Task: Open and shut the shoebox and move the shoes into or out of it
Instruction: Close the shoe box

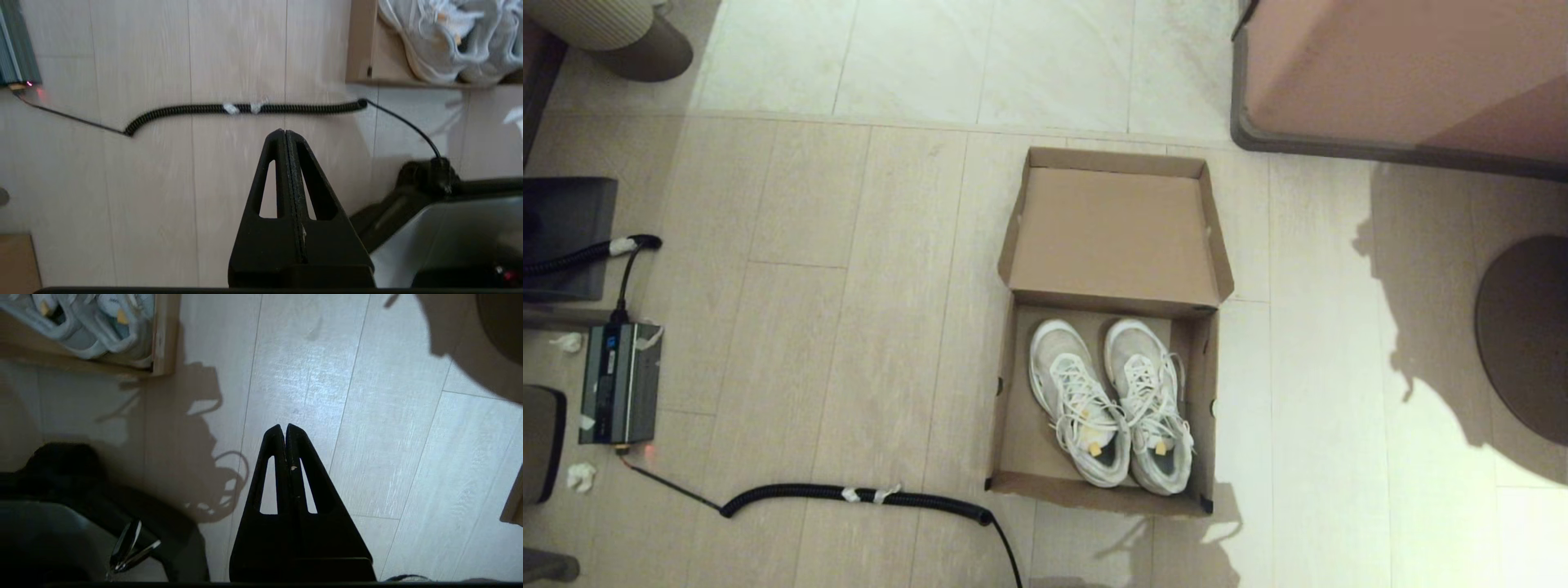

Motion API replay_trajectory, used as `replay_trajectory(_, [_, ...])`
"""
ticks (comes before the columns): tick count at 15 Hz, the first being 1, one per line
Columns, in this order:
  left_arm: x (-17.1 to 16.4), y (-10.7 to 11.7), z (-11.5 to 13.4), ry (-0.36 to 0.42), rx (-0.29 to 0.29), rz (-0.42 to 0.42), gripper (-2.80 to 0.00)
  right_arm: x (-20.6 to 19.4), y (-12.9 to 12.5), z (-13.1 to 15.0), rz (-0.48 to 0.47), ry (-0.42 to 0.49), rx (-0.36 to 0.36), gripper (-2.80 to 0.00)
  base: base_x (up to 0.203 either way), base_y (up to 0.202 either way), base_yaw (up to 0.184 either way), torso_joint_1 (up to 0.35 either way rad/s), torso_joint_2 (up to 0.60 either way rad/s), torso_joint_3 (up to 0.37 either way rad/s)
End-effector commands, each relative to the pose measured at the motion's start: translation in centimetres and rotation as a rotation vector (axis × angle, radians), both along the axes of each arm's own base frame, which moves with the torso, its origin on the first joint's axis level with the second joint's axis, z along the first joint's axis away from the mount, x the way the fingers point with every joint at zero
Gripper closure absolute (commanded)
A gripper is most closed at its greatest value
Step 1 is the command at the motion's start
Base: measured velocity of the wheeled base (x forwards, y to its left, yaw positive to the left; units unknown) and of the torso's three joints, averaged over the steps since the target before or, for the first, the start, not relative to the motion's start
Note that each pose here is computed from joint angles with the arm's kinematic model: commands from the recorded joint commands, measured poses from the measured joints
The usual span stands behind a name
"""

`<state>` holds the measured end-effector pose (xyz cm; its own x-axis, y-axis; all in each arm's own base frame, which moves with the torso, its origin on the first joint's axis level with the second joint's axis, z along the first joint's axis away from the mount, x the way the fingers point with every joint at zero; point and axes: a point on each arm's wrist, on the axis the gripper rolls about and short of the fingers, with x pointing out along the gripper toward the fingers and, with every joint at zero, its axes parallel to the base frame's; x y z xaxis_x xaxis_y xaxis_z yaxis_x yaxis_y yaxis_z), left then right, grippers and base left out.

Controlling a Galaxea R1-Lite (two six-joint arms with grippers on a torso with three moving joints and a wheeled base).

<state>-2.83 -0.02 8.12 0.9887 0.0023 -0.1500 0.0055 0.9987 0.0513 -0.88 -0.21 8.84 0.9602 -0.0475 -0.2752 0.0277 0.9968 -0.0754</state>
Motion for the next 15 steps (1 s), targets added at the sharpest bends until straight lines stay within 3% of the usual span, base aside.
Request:
replay_trajectory(1, [-0.2,0.0,-0.4,-0.006,0.003,0.000,0.00,0.3,0.0,0.1,-0.002,0.040,-0.002,0.00,0.000,0.000,0.000,0.000,0.00,0.000])
replay_trajectory(6, [-0.2,0.0,-0.4,-0.025,-0.049,0.015,0.00,0.4,0.1,0.2,-0.096,0.039,-0.006,0.00,0.000,0.000,0.000,0.000,0.00,0.000])
replay_trajectory(10, [-0.1,-0.1,-0.3,0.005,-0.065,-0.022,0.00,0.3,0.2,0.1,-0.039,0.025,-0.004,0.00,0.000,0.000,0.000,0.000,0.00,0.000])
replay_trajectory(12, [-0.1,-0.1,-0.3,0.004,-0.065,-0.023,0.00,0.4,0.2,-0.6,-0.033,0.039,0.049,0.00,0.000,0.000,0.000,0.000,0.00,0.000])
replay_trajectory(14, [-0.3,-0.1,-0.4,-0.018,-0.065,-0.024,0.00,0.7,0.2,-0.7,-0.048,-0.035,0.099,0.00,0.000,0.000,0.000,0.000,0.00,0.000])
replay_trajectory(15, [-0.3,-0.1,-0.4,-0.018,-0.065,-0.024,0.00,0.7,0.2,-0.9,-0.054,-0.021,0.126,0.00,0.000,0.000,0.000,0.000,0.00,0.000])
